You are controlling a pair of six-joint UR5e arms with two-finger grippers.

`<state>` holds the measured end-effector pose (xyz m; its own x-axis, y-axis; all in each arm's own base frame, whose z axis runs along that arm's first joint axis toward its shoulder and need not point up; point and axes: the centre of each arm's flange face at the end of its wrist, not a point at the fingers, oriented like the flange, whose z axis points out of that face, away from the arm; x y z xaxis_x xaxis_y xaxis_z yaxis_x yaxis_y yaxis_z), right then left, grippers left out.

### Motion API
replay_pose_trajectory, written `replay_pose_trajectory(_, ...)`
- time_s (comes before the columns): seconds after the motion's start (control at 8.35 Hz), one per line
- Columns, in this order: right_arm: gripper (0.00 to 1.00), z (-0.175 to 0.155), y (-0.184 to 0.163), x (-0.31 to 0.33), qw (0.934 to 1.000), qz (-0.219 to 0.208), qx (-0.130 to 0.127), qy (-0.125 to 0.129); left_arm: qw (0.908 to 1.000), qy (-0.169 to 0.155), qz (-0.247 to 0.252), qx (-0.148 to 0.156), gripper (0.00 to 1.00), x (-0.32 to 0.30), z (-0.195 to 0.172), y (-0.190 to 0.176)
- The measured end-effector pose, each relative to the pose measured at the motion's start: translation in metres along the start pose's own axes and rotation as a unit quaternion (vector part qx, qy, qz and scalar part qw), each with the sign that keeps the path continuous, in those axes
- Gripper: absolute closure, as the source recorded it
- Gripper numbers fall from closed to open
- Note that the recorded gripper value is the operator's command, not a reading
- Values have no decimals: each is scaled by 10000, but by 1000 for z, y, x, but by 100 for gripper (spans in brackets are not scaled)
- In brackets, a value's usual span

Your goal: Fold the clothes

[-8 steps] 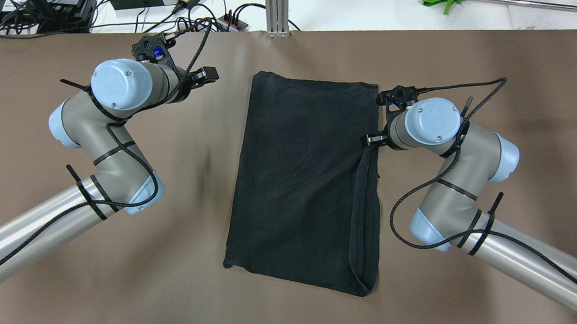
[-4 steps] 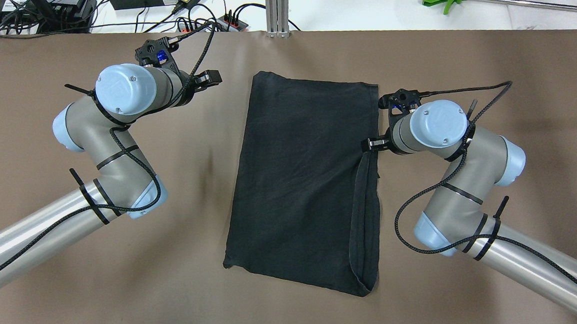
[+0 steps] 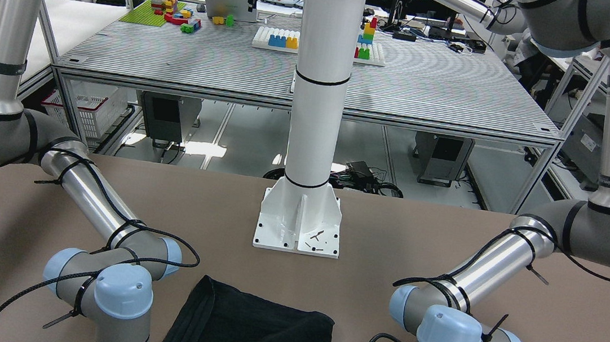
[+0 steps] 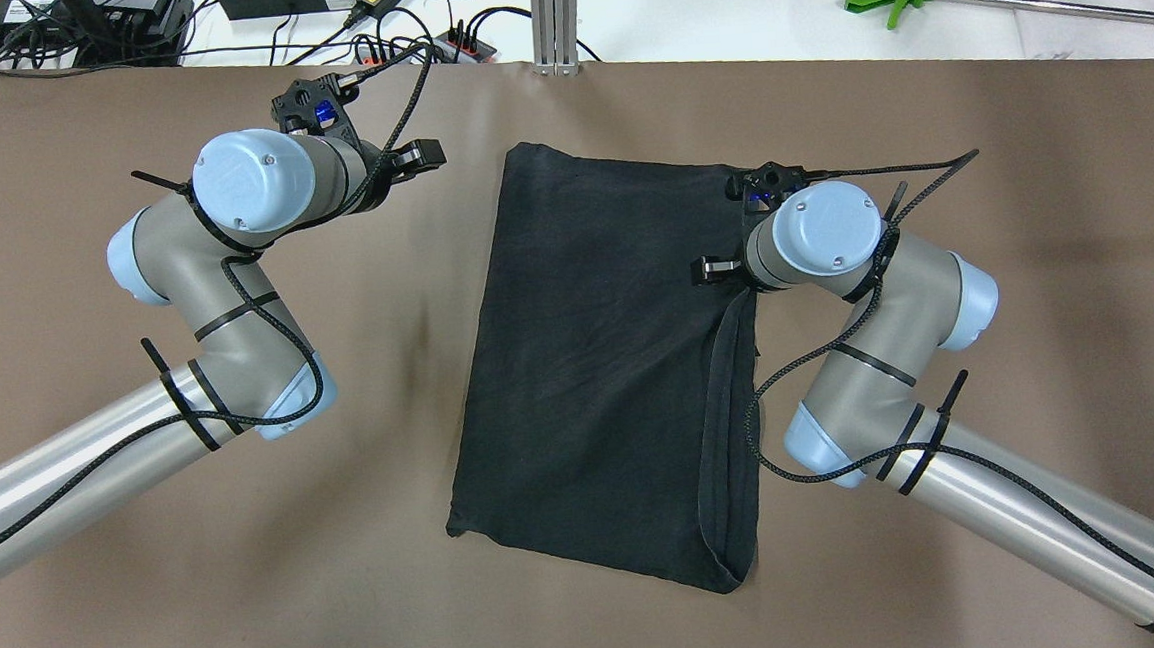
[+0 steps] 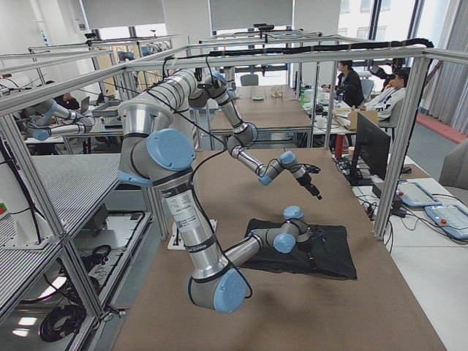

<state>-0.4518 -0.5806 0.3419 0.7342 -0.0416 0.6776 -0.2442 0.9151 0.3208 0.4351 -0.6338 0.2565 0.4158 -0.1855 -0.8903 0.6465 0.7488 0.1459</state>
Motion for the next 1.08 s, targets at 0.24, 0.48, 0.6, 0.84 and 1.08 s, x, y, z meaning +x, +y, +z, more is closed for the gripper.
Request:
replay_pose_trajectory(0.24,6,7,3,6,9999,111,-44,68,10000,2,-3,-4,5,0,0,1)
replay_pose_trajectory(0.48,6,13,14,22,9997,140,-128,150,10000,4,2,-6,5,1,0,1)
replay_pose_trajectory(0.6,6,13,23,31,9996,138,-177,180,10000,4,5,-6,5,1,0,1)
replay_pose_trajectory(0.84,6,-3,50,57,9992,119,-297,255,10000,10,7,-3,5,2,0,1)
replay_pose_trajectory(1.08,6,-29,74,82,9989,101,-368,285,10000,34,5,4,5,7,-2,0)
